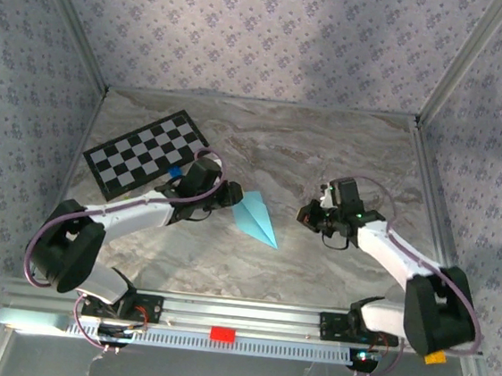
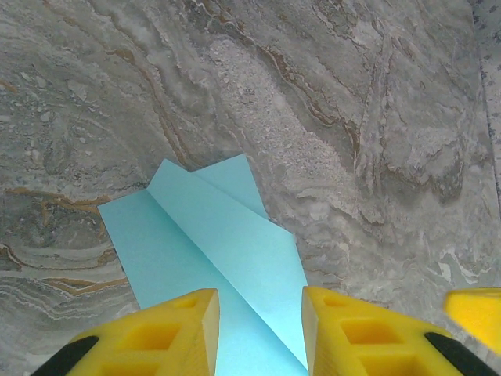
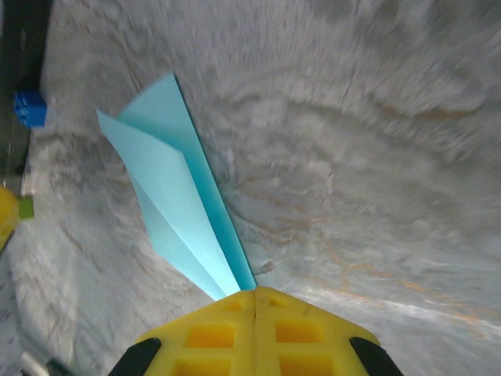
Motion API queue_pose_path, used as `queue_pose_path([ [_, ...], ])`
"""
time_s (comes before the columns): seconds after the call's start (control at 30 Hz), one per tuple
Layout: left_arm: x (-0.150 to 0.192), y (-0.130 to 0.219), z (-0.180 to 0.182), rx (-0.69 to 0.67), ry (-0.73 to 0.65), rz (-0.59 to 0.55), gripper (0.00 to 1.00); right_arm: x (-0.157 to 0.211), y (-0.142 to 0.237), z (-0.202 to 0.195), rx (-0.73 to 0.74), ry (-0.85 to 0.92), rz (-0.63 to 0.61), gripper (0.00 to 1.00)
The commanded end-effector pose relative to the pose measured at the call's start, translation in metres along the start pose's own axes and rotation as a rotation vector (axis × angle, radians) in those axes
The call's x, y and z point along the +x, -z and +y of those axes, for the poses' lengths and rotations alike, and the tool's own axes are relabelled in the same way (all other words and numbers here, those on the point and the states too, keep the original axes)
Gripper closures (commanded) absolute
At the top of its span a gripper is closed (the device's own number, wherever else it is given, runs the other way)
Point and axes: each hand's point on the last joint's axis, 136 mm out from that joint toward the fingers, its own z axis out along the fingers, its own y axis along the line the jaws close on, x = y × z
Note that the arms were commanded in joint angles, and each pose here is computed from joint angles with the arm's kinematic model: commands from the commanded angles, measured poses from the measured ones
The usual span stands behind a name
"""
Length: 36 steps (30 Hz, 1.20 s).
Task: Fold a paper plane with a square sheet of paper (pick it up from the middle)
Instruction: Fourth fold the wing at the center of the table.
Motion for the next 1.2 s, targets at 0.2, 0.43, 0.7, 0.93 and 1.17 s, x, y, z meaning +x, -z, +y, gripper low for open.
queue_pose_path([
  [0.2,0.0,-0.018,-0.022,0.035,0.007,0.039,0.7,0.035,-0.023,0.009,-0.053,-0.013,0.155,0.92],
  [0.43,0.008,-0.035,-0.03,0.049,0.003,0.088,0.71,0.051,-0.028,0.004,-0.041,-0.047,0.173,0.84],
  [0.7,0.016,-0.055,-0.024,0.028,-0.008,0.141,0.73,0.063,-0.031,-0.003,-0.03,-0.091,0.175,0.84],
  [0.93,0.028,-0.074,-0.023,0.043,-0.001,0.221,0.75,0.07,-0.034,-0.002,-0.044,-0.099,0.195,0.83],
  [1.17,0.032,-0.075,-0.014,-0.032,-0.022,0.275,0.78,0.072,-0.03,0.0,-0.036,-0.098,0.195,0.77],
])
